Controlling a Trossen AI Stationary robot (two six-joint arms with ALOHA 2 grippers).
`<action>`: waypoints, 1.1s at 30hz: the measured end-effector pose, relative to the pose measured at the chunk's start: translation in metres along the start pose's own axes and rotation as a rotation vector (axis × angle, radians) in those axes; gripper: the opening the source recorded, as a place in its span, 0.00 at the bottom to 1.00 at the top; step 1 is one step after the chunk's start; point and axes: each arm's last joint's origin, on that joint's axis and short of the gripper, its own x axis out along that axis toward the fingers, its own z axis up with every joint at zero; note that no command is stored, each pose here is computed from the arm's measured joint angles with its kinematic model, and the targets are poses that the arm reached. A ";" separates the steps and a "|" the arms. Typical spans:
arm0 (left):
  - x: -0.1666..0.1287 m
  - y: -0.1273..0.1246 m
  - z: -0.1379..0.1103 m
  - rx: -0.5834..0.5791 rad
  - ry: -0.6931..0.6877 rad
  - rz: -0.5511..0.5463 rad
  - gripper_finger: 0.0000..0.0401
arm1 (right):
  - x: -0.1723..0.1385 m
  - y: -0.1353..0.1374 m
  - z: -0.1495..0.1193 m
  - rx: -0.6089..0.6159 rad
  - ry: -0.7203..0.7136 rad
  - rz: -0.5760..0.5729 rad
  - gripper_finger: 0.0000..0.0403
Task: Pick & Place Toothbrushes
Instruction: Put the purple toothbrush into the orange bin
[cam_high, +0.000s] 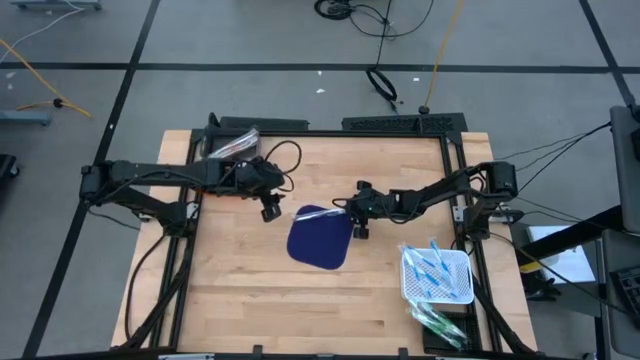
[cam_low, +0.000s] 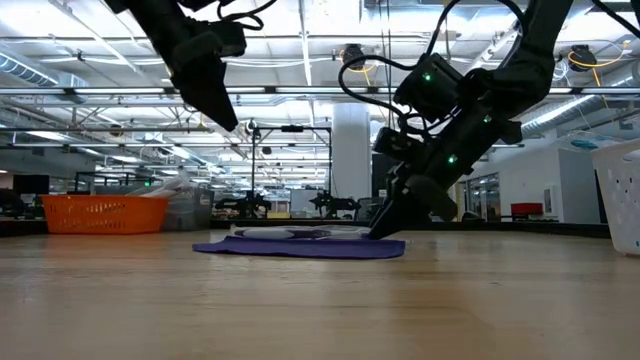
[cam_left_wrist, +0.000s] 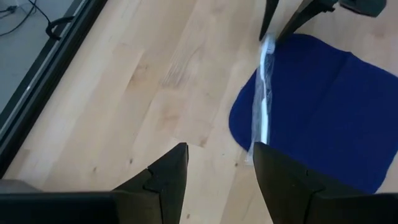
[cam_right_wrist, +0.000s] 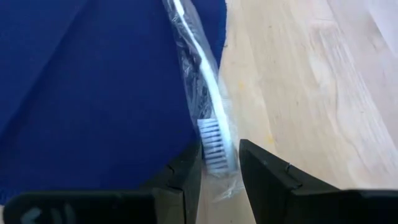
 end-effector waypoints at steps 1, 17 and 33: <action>0.000 0.000 0.000 0.000 -0.003 -0.001 0.45 | 0.001 0.000 -0.001 -0.002 0.002 0.000 0.25; 0.000 0.000 0.001 -0.004 -0.012 -0.002 0.45 | -0.016 -0.003 0.011 -0.050 -0.028 -0.004 0.02; 0.000 -0.001 0.004 -0.015 -0.045 -0.005 0.45 | -0.087 -0.022 0.049 0.034 -0.199 -0.244 0.00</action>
